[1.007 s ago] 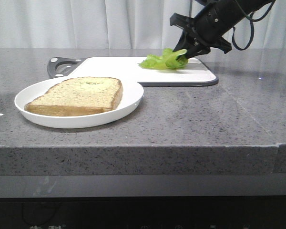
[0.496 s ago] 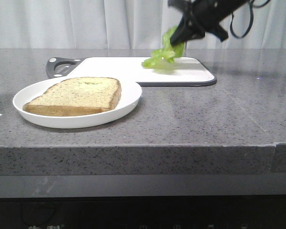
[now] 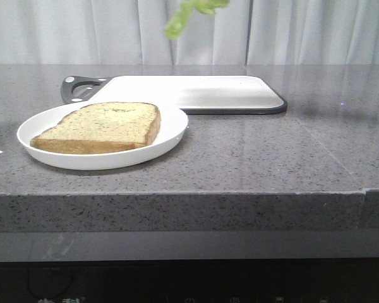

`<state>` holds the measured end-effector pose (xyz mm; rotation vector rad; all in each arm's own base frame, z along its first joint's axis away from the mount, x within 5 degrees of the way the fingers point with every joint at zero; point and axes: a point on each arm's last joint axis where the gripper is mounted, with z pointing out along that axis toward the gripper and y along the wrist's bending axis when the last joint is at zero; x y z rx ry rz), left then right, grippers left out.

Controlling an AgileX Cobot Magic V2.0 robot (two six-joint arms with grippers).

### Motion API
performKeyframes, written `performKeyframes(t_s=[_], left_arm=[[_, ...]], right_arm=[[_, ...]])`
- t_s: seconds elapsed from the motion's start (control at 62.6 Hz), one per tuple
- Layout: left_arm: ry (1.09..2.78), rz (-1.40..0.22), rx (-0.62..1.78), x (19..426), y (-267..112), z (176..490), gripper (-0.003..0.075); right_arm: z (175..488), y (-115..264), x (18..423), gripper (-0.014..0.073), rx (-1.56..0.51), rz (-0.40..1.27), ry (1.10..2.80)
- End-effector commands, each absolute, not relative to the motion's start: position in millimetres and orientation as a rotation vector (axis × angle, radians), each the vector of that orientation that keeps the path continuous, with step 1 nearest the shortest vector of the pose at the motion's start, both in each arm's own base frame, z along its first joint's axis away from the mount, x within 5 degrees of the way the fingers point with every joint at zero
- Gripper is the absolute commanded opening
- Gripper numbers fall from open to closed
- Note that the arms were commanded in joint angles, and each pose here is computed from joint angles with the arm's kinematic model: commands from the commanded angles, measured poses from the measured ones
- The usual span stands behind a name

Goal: Left arm grabs bread, right arm adds lettuce
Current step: 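Carry the lettuce with the right gripper onto the bread on the plate, then open the right gripper to release the lettuce and withdraw it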

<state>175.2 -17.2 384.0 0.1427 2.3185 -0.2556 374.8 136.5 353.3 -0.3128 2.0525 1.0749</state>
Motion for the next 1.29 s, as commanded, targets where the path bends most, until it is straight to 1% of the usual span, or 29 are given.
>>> performKeyframes(t_s=[0.0, 0.128, 0.256, 0.512, 0.591, 0.719, 0.895, 0.959, 1.039, 1.199, 1.279], left_arm=[[2.199, -0.259, 0.112, 175.7, -17.1, 400.3, -0.0020], [2.193, -0.255, 0.110, 176.1, -16.9, 400.8, -0.0020], [2.195, -0.255, 0.110, 176.6, -16.8, 400.5, -0.0020], [2.191, -0.254, 0.109, 176.8, -16.7, 400.7, -0.0020], [2.192, -0.250, 0.110, 176.8, -16.5, 400.6, -0.0020], [2.192, -0.250, 0.110, 176.8, -16.5, 400.6, -0.0020], [2.192, -0.248, 0.111, 176.8, -16.4, 400.6, -0.0020], [2.192, -0.248, 0.111, 176.8, -16.4, 400.6, -0.0020], [2.192, -0.248, 0.111, 176.8, -16.4, 400.6, -0.0020], [2.192, -0.248, 0.111, 176.8, -16.4, 400.6, -0.0020], [2.192, -0.248, 0.111, 176.8, -16.4, 400.6, -0.0020]], right_arm=[[382.0, 145.3, 345.5, -0.0117, -0.328, 1.166, 1.897], [365.8, 164.9, 329.1, -0.0117, -0.347, 1.268, 1.877], [345.6, 189.0, 320.9, -0.0117, -0.368, 1.336, 1.893], [305.1, 229.2, 322.6, -0.0117, -0.379, 1.434, 1.981], [293.0, 232.7, 326.4, -0.0117, -0.376, 1.441, 2.013], [284.3, 234.0, 329.4, -0.0117, -0.375, 1.432, 2.039], [276.8, 231.9, 330.2, -0.0110, -0.445, 1.320, 2.082], [274.9, 230.9, 330.4, -0.0069, -0.462, 1.284, 2.099], [273.3, 230.1, 330.8, 0.0017, -0.472, 1.257, 2.109], [271.9, 228.7, 330.9, 0.0290, -0.479, 1.230, 2.128], [274.9, 227.1, 329.5, 0.0360, -0.503, 1.207, 2.122]])
